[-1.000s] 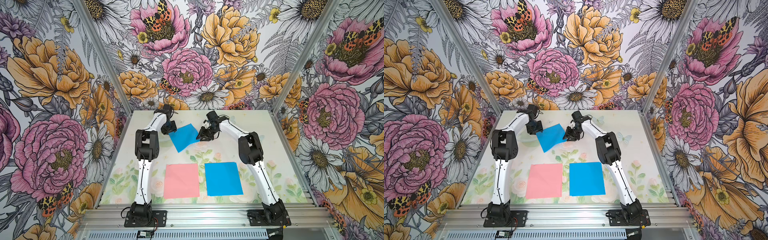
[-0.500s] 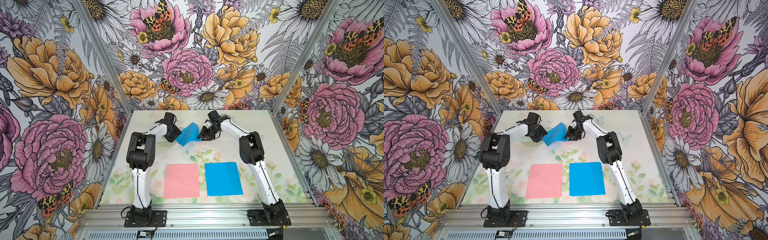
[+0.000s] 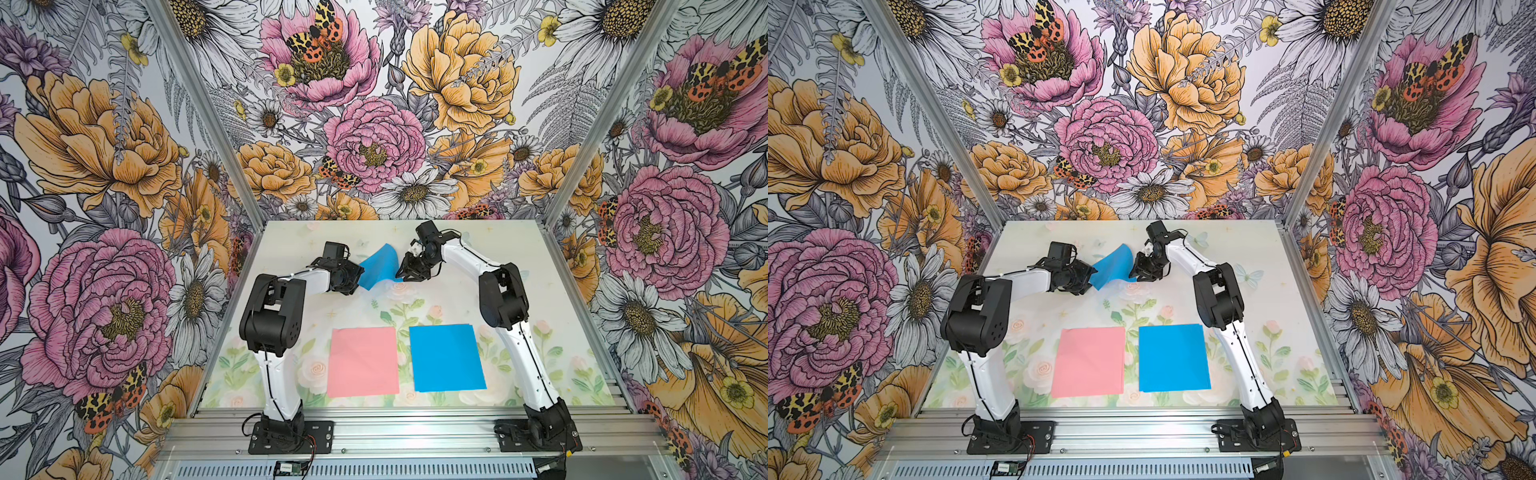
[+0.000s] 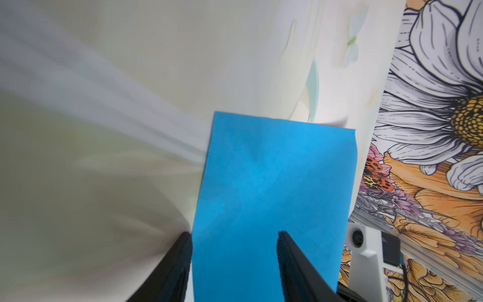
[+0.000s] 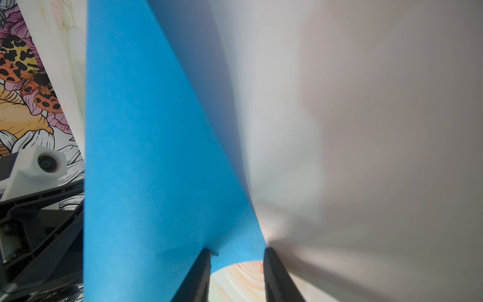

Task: Sort the scattered colored papers by color
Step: Pick up the colored paper from the center of the board.

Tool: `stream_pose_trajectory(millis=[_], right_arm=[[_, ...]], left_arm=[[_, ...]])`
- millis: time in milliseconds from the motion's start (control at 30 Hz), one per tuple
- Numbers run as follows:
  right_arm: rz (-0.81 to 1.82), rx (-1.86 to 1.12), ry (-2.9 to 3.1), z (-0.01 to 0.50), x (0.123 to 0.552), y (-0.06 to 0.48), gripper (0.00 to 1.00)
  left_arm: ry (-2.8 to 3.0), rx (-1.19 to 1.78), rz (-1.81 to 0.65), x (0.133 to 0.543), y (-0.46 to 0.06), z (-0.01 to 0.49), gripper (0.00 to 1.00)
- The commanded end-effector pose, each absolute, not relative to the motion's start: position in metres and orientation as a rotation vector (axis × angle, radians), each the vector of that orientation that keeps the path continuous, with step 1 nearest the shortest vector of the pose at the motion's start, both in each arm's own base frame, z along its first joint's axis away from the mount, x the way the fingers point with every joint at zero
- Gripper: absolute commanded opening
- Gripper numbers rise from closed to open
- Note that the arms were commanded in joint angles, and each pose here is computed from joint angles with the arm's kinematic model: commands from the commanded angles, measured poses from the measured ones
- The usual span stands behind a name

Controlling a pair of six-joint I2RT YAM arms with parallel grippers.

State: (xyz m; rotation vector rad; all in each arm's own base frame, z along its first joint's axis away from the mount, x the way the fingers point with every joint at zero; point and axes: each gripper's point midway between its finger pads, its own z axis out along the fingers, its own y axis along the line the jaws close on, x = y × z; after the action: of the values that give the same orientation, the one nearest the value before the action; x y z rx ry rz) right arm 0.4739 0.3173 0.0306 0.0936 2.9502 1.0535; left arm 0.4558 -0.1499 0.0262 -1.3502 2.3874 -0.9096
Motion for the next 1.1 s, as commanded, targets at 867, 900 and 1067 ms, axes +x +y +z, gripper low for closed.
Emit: stream_pose_trajectory(millis=[867,900,1067], right_arm=[[0.881,0.133,3.071,-0.001,0.453,0.290,0.37],[0.883,0.133,3.066,0.000,0.455,0.290,0.37],[0.895,0.139,3.043,0.013,0.461,0.282,0.39]], left_arm=[[2.501,-1.756,-0.702,0.371,-0.162,-0.035,0.34],[2.489,-1.748,-0.695,0.372,-0.160,-0.028,0.34],[2.453,-1.663,-0.640,0.379,-0.146,0.001,0.24]])
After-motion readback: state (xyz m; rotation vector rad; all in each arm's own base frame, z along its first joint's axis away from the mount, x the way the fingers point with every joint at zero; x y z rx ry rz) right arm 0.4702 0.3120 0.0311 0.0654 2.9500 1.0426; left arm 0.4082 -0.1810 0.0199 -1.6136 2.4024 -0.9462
